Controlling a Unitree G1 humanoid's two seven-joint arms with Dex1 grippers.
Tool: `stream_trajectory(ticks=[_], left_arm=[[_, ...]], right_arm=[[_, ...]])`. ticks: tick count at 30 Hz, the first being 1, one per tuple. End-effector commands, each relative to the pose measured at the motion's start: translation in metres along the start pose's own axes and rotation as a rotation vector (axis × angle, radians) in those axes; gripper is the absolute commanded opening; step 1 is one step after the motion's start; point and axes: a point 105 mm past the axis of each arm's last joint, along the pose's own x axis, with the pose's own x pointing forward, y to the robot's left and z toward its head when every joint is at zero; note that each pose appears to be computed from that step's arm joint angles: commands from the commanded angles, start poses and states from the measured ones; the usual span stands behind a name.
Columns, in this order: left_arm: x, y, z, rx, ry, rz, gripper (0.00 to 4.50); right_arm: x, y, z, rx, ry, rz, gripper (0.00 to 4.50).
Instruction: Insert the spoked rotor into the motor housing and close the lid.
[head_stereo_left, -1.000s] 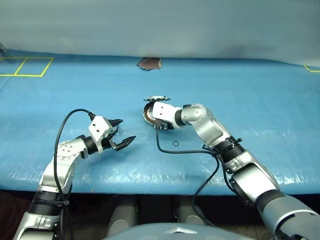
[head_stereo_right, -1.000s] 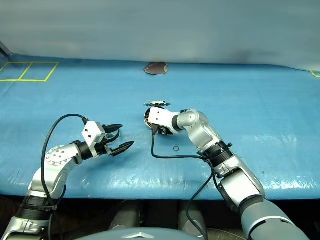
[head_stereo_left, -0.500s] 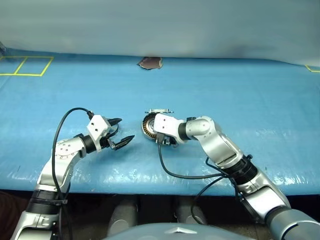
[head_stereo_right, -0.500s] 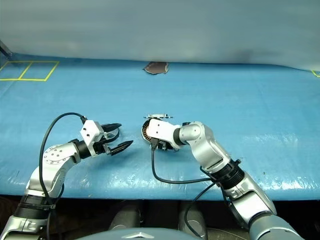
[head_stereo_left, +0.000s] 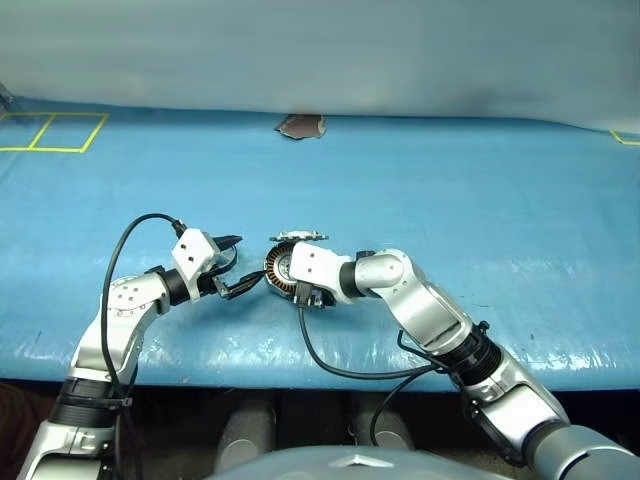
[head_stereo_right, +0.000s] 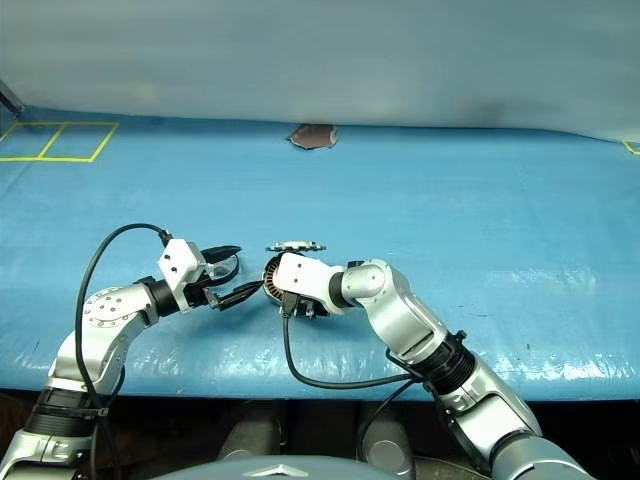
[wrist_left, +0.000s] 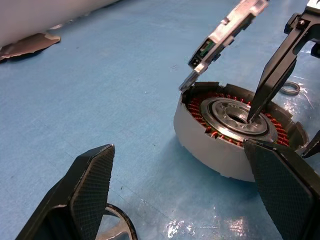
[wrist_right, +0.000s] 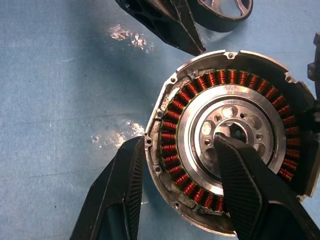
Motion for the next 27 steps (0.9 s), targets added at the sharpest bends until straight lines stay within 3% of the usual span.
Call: stream_trajectory(ticks=[1,5,13,16,21,27], left_arm=[[-0.005,0.006,0.007,0.032,-0.023,0.024,4.50],[-0.004,0.006,0.007,0.033,-0.023,0.020,4.50],[-0.002,0.003,0.008,0.028,-0.024,-0.020,4.50],[0.000,-0.004,0.008,0.006,-0.025,-0.075,4.50],[0.000,-0.008,0.008,-0.017,-0.025,-0.117,4.50],[0.001,-0.012,0.006,-0.050,-0.020,-0.168,4.50]], right_arm=[[-0.001,-0.011,-0.003,0.027,0.008,-0.066,2.64],[-0.008,-0.017,0.015,0.048,-0.077,-0.113,3.86],[-0.039,-0.012,0.041,0.097,-0.241,-0.141,3.86],[-0.053,-0.017,0.031,0.133,-0.254,-0.211,3.86],[-0.073,-0.020,-0.029,0.272,-0.153,-0.366,3.86],[-0.079,-0.017,-0.056,0.384,-0.138,-0.435,3.86]])
